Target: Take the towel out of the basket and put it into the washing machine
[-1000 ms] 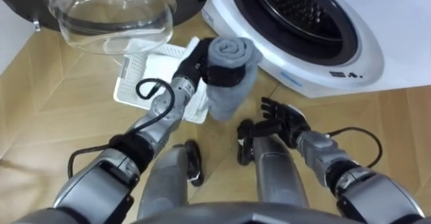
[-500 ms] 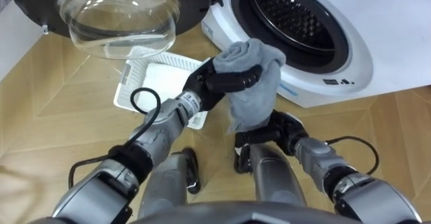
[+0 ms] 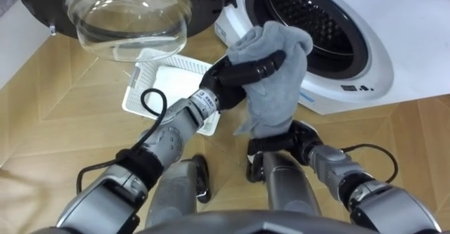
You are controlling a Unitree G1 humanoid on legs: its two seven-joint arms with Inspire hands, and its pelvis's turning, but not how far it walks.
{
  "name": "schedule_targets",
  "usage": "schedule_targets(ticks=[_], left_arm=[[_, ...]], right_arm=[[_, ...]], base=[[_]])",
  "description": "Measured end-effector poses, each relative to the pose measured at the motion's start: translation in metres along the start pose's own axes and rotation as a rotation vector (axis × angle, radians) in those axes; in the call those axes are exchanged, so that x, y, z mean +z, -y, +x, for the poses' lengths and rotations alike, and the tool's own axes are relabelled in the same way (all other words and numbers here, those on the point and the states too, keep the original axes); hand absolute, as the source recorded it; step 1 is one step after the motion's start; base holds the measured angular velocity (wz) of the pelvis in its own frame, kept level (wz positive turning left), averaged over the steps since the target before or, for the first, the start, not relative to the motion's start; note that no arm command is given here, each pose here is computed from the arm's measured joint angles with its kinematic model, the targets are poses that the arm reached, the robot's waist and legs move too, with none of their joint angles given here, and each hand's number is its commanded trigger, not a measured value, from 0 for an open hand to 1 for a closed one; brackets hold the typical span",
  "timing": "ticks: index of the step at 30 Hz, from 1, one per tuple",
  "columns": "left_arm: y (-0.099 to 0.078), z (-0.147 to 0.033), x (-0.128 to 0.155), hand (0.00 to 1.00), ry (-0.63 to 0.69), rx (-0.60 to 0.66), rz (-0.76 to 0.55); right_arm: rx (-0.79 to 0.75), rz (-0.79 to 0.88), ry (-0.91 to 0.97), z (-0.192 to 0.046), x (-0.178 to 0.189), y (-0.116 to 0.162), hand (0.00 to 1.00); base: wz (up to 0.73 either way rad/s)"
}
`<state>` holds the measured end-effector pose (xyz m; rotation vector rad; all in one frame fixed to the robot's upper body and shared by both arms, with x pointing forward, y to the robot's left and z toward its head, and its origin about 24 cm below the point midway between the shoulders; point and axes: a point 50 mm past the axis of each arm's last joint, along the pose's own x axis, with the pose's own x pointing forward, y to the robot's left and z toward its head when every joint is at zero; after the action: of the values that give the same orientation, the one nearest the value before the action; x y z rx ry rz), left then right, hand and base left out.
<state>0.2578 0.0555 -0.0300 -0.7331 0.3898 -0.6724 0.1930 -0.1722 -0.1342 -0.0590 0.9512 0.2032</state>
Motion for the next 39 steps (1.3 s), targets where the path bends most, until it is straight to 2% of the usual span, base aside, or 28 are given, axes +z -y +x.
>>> schedule_targets(ticks=[14, 15, 16, 17, 18, 34, 37, 39], left_arm=[[0.000, -0.001, 0.000, 1.00, 0.019, -0.006, -0.040], [0.000, -0.002, -0.001, 0.78, 0.018, -0.006, -0.042], [0.000, -0.002, -0.001, 0.62, 0.018, -0.008, -0.043], [-0.001, -0.002, -0.001, 0.06, 0.018, -0.008, -0.044], [-0.001, -0.003, -0.002, 0.00, 0.017, -0.006, -0.044], [-0.019, -0.024, -0.005, 0.00, -0.004, 0.040, -0.011], [-0.027, -0.031, -0.003, 0.00, -0.009, 0.094, 0.038], [-0.038, -0.039, 0.002, 0.00, 0.003, 0.185, 0.090]], right_arm=[[-0.032, 0.007, 0.002, 0.000, 0.001, 0.003, 1.00], [-0.034, 0.008, 0.002, 0.000, 0.002, 0.003, 1.00], [-0.035, 0.009, 0.002, 0.000, 0.002, 0.003, 1.00], [-0.035, 0.010, 0.002, 0.000, 0.002, 0.003, 1.00], [-0.036, 0.012, 0.001, 0.000, 0.001, 0.003, 1.00], [-0.060, 0.011, -0.012, -0.004, -0.006, 0.009, 1.00], [-0.081, 0.015, -0.016, -0.004, -0.008, 0.010, 1.00], [-0.092, 0.019, -0.014, -0.005, -0.010, 0.011, 1.00]], base=[[0.00], [0.00], [0.00], [0.00], [0.00], [0.00], [0.00], [0.00]])
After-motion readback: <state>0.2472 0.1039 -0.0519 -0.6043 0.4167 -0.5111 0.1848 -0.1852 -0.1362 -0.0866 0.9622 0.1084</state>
